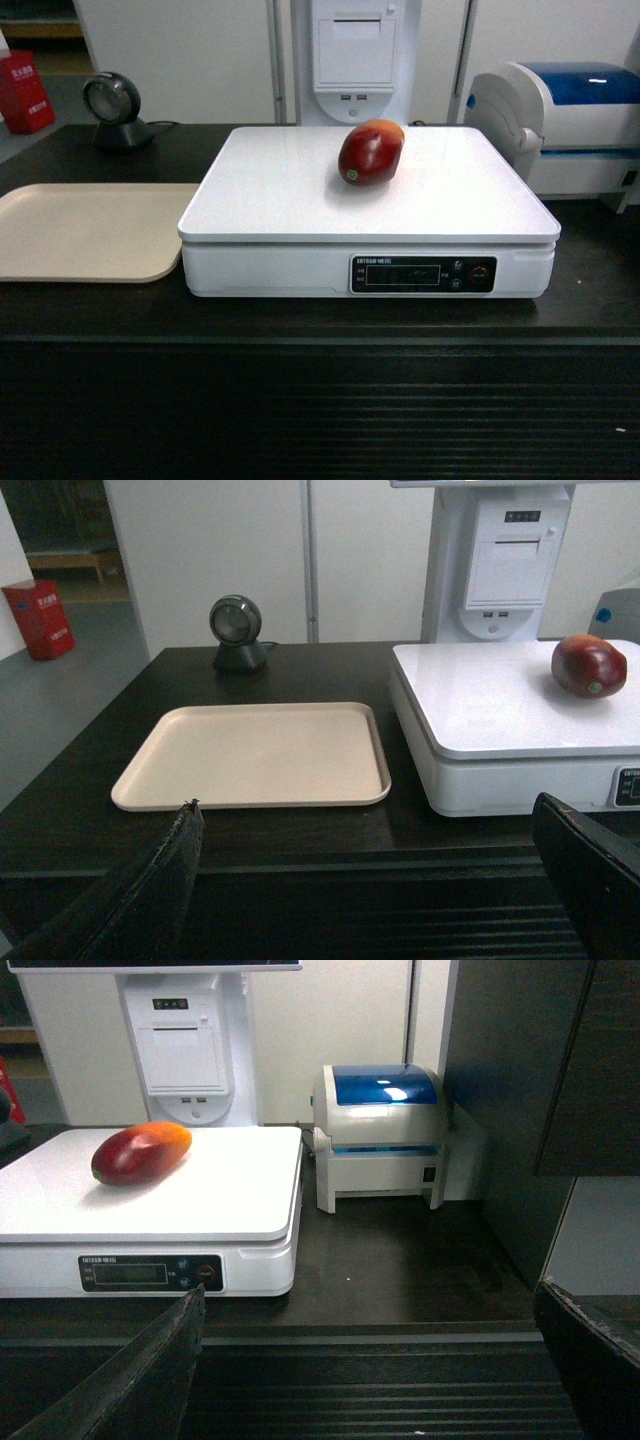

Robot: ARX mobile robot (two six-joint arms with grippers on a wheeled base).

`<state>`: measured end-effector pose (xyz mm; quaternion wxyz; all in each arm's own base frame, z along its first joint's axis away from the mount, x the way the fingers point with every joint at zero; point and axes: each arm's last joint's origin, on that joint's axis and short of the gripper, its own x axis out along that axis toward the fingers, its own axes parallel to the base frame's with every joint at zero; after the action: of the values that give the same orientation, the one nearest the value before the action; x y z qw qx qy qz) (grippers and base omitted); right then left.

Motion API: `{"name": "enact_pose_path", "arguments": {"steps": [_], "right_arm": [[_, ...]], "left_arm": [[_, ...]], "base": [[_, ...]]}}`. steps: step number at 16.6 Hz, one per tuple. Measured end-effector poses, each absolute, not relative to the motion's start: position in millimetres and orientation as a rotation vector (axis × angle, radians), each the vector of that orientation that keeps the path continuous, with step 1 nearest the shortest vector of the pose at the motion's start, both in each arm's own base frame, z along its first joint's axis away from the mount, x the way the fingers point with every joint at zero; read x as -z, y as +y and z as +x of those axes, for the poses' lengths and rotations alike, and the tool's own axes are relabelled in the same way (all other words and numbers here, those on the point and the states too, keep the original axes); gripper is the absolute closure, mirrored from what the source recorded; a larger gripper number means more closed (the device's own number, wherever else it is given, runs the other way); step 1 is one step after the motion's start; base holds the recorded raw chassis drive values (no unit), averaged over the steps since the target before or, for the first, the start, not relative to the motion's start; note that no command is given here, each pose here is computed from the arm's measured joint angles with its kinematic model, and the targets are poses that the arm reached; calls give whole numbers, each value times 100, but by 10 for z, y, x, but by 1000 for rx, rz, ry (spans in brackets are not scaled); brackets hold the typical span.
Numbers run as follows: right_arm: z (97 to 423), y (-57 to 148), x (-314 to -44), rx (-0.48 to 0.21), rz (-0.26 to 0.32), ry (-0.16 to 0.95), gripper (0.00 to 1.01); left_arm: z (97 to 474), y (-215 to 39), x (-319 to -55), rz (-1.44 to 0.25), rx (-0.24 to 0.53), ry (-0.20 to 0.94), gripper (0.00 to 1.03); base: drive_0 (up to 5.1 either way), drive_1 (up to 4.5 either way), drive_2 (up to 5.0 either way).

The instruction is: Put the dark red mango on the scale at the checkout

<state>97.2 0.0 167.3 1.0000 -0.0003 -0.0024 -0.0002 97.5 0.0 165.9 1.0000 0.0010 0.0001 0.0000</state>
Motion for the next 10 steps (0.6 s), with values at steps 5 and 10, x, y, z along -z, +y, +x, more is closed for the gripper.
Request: {"name": "enact_pose_path", "arguments": {"steps": [5, 10], "right_arm": [[972, 0, -1676, 0, -1, -8, 3], [972, 0, -1673, 0, -1, -5, 3]], "left_arm": [[975, 0, -1662, 2, 0, -3, 5], [975, 0, -1660, 2, -1, -1, 5]], "base": [[0, 0, 0], [0, 0, 0]]}}
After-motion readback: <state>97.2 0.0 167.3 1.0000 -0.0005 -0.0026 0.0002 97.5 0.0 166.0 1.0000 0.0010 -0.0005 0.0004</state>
